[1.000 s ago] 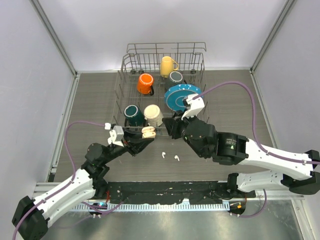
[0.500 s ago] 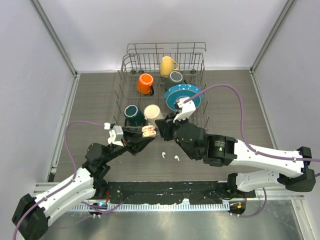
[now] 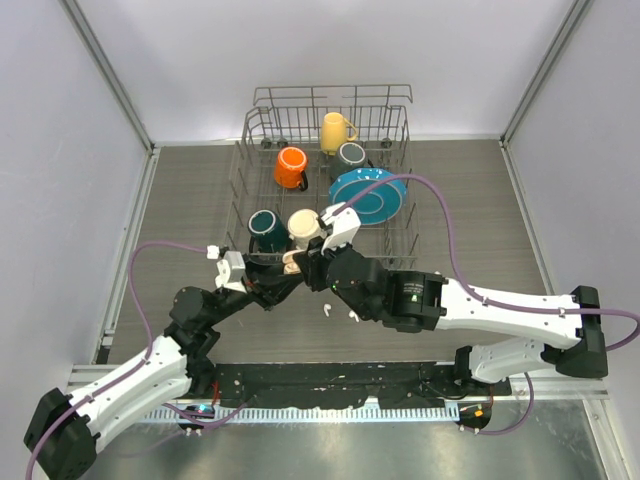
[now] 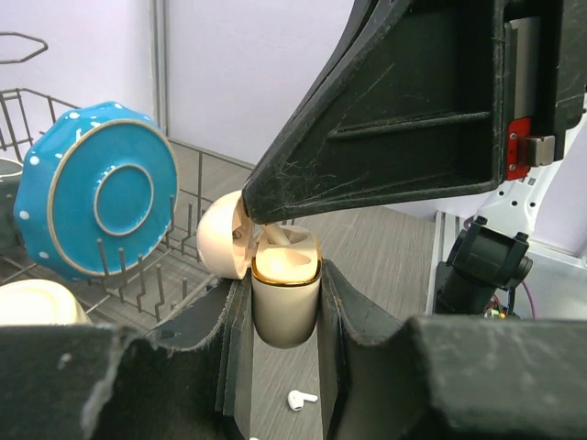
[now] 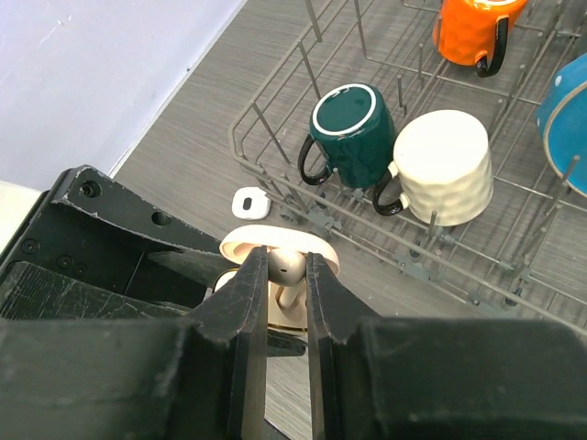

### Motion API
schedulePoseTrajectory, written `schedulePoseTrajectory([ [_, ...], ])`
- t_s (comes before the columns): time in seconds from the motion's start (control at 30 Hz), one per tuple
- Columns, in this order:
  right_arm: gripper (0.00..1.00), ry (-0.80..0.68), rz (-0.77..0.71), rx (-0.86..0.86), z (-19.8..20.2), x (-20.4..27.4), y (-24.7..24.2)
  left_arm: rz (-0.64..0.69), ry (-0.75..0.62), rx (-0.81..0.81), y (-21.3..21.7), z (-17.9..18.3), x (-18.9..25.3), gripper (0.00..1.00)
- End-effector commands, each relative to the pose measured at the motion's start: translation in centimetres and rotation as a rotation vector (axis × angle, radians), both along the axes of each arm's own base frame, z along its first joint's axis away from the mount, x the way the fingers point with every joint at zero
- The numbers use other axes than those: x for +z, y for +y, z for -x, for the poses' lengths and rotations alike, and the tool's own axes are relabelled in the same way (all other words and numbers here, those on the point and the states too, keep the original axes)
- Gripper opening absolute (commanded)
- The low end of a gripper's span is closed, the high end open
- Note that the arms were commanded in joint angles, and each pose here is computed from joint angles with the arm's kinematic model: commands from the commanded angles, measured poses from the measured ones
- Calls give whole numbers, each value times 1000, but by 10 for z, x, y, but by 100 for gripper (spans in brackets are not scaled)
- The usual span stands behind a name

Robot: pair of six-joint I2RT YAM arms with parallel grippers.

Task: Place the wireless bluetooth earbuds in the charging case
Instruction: Place the earbud in the charging case.

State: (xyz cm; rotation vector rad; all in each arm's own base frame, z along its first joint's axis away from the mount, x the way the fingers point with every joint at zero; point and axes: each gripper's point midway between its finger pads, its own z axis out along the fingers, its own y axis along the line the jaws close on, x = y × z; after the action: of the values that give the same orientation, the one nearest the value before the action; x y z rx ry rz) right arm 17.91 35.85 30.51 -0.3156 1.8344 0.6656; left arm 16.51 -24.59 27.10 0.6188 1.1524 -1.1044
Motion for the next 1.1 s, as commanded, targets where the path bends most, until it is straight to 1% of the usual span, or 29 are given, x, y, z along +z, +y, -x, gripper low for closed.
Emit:
schedulePoseTrajectory([
  [0.0, 1, -33, -62, -23, -1, 27, -4, 96, -90, -8, 7, 9, 39, 0],
  [0.23, 1, -50, -51, -20, -1, 29, -10, 102, -86, 1, 9, 10, 39, 0],
  [0.6, 1, -78, 19, 10, 4, 24, -3, 117, -90, 7, 10, 9, 44, 0],
  [1.07, 1, -155, 47, -4, 8, 33, -6, 92, -76, 0, 8, 9, 32, 0],
])
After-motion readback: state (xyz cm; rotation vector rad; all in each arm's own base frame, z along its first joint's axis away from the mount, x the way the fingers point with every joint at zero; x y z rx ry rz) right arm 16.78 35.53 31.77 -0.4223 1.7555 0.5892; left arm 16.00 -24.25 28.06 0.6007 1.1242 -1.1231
